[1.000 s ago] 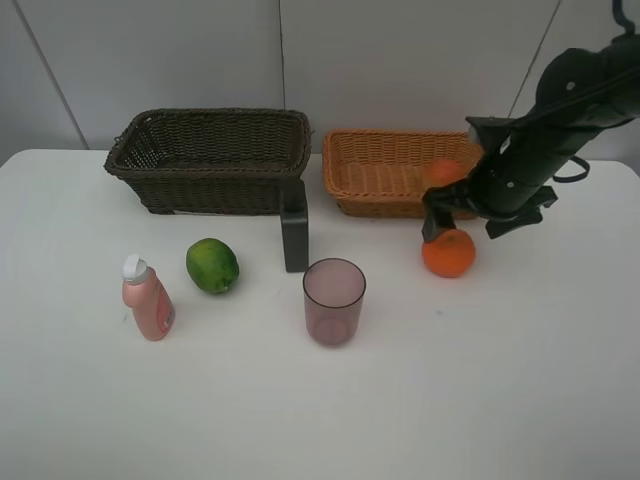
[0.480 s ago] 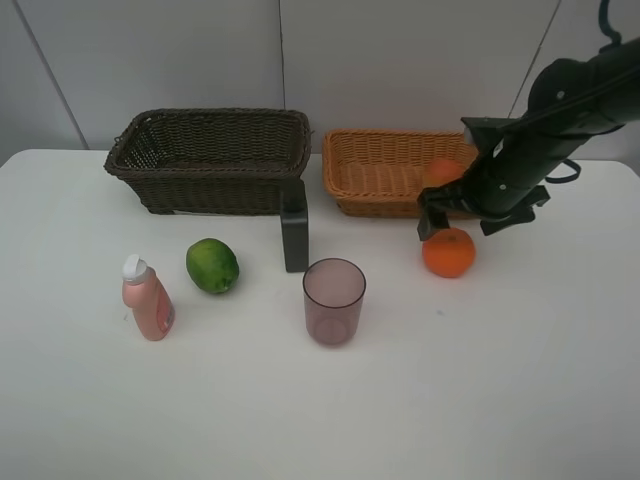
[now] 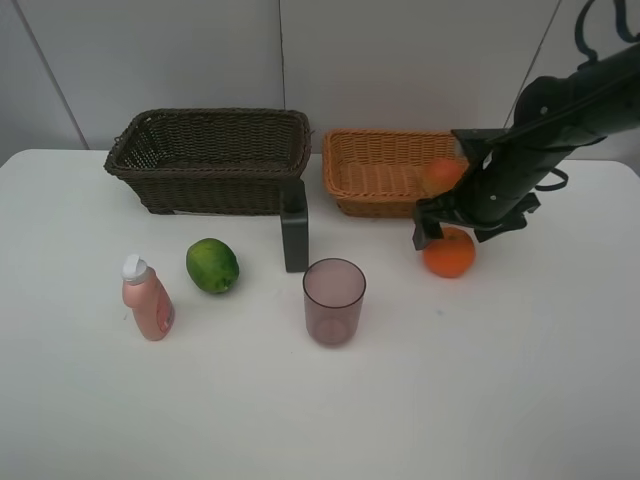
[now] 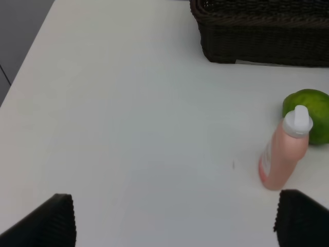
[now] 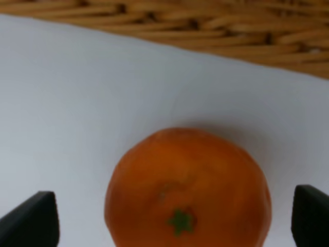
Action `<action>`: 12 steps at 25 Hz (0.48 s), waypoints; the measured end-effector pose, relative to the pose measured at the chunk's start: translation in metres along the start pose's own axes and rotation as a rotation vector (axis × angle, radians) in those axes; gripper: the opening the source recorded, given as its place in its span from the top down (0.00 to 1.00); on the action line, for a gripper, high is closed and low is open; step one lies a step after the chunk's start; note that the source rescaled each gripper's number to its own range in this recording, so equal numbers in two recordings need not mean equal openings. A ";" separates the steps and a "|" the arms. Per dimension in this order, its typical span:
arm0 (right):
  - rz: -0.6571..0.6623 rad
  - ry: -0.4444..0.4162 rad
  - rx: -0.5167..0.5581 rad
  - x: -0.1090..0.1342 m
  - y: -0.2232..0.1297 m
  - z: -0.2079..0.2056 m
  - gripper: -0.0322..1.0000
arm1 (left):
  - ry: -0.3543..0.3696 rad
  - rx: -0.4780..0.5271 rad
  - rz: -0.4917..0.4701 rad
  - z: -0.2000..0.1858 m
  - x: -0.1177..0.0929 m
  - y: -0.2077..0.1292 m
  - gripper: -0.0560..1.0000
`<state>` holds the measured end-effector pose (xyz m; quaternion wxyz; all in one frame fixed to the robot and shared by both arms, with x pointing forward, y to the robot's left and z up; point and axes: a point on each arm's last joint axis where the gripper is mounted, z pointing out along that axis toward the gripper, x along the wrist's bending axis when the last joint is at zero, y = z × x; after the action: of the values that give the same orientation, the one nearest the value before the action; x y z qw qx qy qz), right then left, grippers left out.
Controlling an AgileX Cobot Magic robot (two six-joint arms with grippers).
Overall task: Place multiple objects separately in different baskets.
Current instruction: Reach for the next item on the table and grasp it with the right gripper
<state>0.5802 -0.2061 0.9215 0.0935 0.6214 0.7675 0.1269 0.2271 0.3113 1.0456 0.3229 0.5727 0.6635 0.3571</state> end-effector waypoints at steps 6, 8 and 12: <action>-0.012 -0.007 0.027 0.000 -0.003 0.013 0.00 | 0.000 0.000 0.000 0.000 0.000 0.000 0.00; -0.019 -0.010 0.023 -0.001 -0.003 0.016 0.00 | 0.000 0.000 0.000 0.000 0.000 0.000 0.00; -0.023 -0.010 0.037 0.000 -0.005 0.025 0.00 | 0.000 0.000 0.000 0.000 0.000 0.000 0.00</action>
<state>0.5831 -0.2047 0.8963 0.0876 0.6148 0.7762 0.1085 0.2271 0.3113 1.0456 0.3229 0.5727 0.6635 0.3571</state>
